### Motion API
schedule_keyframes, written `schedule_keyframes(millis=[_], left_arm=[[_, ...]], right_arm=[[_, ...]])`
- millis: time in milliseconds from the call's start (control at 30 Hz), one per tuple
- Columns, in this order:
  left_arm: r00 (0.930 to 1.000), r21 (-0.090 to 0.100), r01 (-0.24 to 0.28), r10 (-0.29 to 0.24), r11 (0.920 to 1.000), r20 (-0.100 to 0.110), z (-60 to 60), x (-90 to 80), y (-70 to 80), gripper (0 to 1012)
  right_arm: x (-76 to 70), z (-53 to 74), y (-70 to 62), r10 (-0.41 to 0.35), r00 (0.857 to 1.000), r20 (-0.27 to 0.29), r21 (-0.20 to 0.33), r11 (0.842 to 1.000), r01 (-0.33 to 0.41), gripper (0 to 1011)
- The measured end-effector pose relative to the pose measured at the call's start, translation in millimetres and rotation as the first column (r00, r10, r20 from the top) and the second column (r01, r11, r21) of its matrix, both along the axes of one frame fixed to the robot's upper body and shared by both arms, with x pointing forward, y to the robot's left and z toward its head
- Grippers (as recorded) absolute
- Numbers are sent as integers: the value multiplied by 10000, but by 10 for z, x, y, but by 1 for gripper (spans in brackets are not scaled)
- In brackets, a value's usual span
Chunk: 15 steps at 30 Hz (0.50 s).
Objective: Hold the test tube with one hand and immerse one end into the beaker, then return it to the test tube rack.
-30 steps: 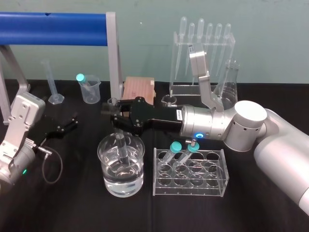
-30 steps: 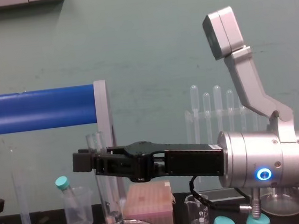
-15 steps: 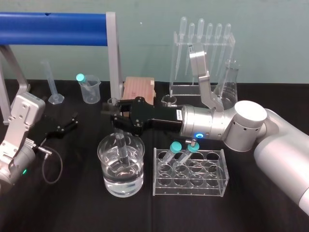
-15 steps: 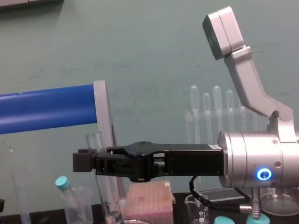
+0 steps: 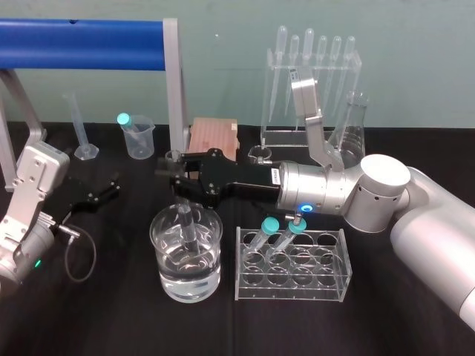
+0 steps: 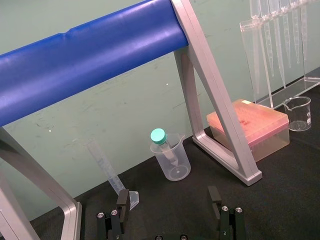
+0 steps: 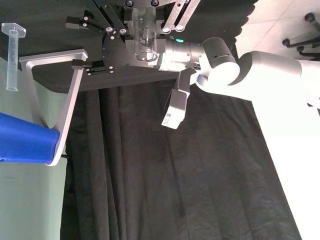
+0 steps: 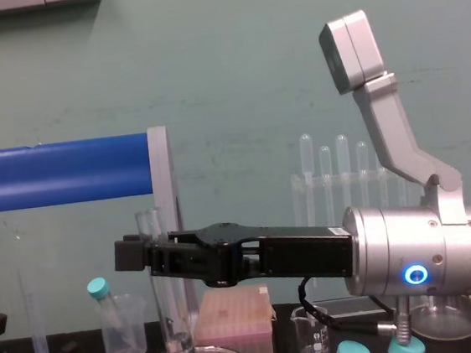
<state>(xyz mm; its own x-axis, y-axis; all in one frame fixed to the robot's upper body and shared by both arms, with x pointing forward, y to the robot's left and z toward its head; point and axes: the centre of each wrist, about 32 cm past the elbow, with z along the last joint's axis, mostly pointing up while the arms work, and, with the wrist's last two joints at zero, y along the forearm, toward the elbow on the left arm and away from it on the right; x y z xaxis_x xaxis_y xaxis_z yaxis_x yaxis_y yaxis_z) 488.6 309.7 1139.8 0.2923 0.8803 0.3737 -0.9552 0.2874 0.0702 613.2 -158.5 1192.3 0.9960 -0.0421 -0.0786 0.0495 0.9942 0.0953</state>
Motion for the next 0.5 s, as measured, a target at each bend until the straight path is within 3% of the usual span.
schedule_keyframes(millis=[500], left_arm=[[10000,1,-1,1,10000,-1,0,0,0,1000]], right_arm=[[0,0,0,0,10000,0,0,10000,0,224]])
